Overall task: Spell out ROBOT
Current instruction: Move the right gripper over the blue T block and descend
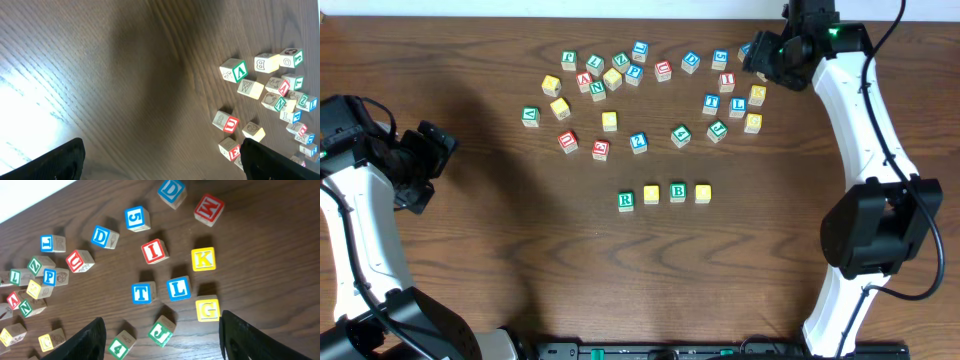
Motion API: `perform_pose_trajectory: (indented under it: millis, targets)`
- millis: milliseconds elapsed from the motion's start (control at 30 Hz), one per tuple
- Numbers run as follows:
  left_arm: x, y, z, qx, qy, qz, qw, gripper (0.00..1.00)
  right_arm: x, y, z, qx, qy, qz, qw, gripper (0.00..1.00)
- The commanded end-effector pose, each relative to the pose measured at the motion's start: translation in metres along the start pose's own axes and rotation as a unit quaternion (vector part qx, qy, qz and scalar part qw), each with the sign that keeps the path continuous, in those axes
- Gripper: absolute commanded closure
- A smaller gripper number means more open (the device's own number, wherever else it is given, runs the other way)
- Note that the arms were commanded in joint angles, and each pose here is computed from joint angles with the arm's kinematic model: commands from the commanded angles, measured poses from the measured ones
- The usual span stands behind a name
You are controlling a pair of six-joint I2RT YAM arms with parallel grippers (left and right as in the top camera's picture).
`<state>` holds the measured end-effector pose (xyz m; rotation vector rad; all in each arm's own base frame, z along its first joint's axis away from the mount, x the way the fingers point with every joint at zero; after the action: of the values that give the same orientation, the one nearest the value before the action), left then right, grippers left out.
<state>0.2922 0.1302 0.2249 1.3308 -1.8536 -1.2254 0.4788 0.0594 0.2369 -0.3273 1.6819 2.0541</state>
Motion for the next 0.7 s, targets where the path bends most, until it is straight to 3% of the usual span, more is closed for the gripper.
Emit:
perform_pose_trajectory:
  millis: [0,167,500,667]
  targets:
    - [0.0,-0.001,0.002,-0.002,-0.011,-0.003,1.0,0.02,0.009,-0.024,0.021,-0.011,0.004,0.022,1.0,0.31]
    - [0.001,-0.001,0.003,-0.004,0.008,0.0,1.0,0.03,0.023,-0.051,0.044,0.022,0.038,0.025,0.999,0.28]
    - [0.014,0.0,0.014,-0.038,0.023,0.037,0.998,0.02,0.05,-0.053,0.093,0.024,0.091,0.032,0.995,0.28]
    - [0.018,0.0,0.017,-0.049,0.028,0.049,0.997,0.03,0.052,-0.055,0.097,0.075,0.1,0.007,0.992,0.27]
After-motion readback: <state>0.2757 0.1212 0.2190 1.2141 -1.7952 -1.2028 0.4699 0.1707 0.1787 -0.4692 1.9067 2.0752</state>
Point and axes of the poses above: each gripper's point midway between its finger pads, its own y axis back along the fingers, its own z axis along the line the jaws close on, x = y × z, the point moved 8 cm from there along y, back along the fingers, and after that the axes turned 10 degrees about y, right-handed, at the moved point
